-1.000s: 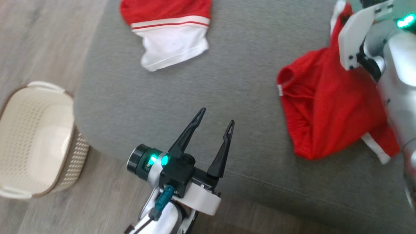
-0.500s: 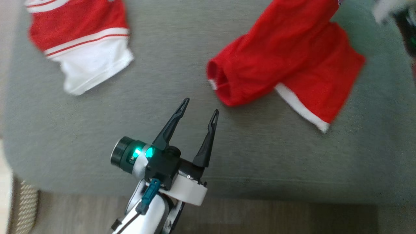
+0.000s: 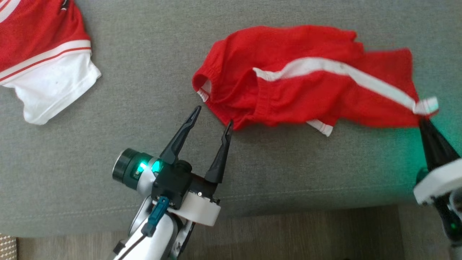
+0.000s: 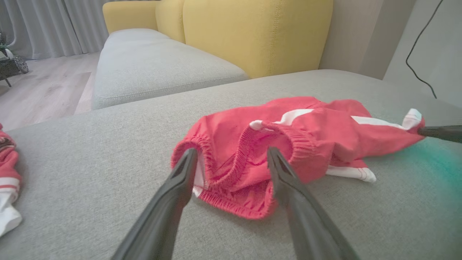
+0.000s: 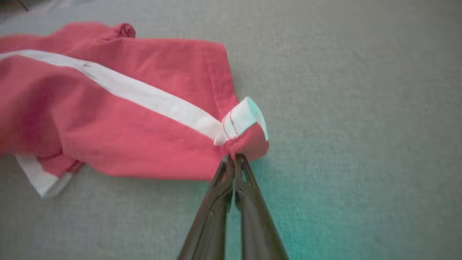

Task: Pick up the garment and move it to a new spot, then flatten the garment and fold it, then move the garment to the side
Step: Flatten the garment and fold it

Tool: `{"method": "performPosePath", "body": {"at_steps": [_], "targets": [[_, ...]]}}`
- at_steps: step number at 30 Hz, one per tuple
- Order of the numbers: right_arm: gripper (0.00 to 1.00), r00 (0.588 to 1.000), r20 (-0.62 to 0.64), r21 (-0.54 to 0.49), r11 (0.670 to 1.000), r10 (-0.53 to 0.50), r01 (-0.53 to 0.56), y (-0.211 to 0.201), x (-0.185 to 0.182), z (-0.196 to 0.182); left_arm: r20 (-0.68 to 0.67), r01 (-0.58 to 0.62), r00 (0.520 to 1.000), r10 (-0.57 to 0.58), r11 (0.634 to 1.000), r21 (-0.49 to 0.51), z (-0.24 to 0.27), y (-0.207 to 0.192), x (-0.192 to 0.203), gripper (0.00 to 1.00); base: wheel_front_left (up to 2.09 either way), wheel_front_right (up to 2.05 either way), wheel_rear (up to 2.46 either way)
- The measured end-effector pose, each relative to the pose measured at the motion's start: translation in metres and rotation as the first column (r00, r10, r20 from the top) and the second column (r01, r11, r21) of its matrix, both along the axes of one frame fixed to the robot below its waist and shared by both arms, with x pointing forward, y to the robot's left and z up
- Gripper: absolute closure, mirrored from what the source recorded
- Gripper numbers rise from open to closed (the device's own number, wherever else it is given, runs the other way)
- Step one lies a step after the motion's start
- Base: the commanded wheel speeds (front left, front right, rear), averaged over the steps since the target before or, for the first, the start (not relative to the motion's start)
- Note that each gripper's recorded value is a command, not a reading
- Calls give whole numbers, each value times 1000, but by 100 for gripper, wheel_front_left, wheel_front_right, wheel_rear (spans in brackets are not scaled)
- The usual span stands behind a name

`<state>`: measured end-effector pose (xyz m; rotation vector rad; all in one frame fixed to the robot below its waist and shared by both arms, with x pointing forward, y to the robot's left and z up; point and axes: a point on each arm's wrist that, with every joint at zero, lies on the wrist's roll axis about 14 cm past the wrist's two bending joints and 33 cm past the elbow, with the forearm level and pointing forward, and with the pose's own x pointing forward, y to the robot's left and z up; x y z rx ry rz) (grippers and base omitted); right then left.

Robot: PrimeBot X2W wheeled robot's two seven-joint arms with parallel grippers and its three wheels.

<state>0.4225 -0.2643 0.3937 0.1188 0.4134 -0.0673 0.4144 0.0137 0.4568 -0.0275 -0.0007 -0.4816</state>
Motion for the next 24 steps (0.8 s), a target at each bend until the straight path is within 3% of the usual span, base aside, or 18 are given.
{"method": "performPosePath", "body": {"at_steps": [1,7,13,24], "targets": [[0,999,-31,-18,1000,-9,9,-3,-9,-4,-1,7,1000,-7,1000,-2,0,-1,0,0,0,0,0],[0,998,-8,-80,995,-67,66,-13,-12,12,-28,46,998,-48,995,-88,6,-10,0,0,0,0,0],[0,997,8,-110,991,-74,75,-10,-10,24,-208,88,969,-137,970,-228,-8,-30,12,0,0,0,0],[0,996,8,-112,990,-87,87,-10,-16,27,-434,203,860,-269,960,-193,-8,-68,35,0,0,0,0]]}}
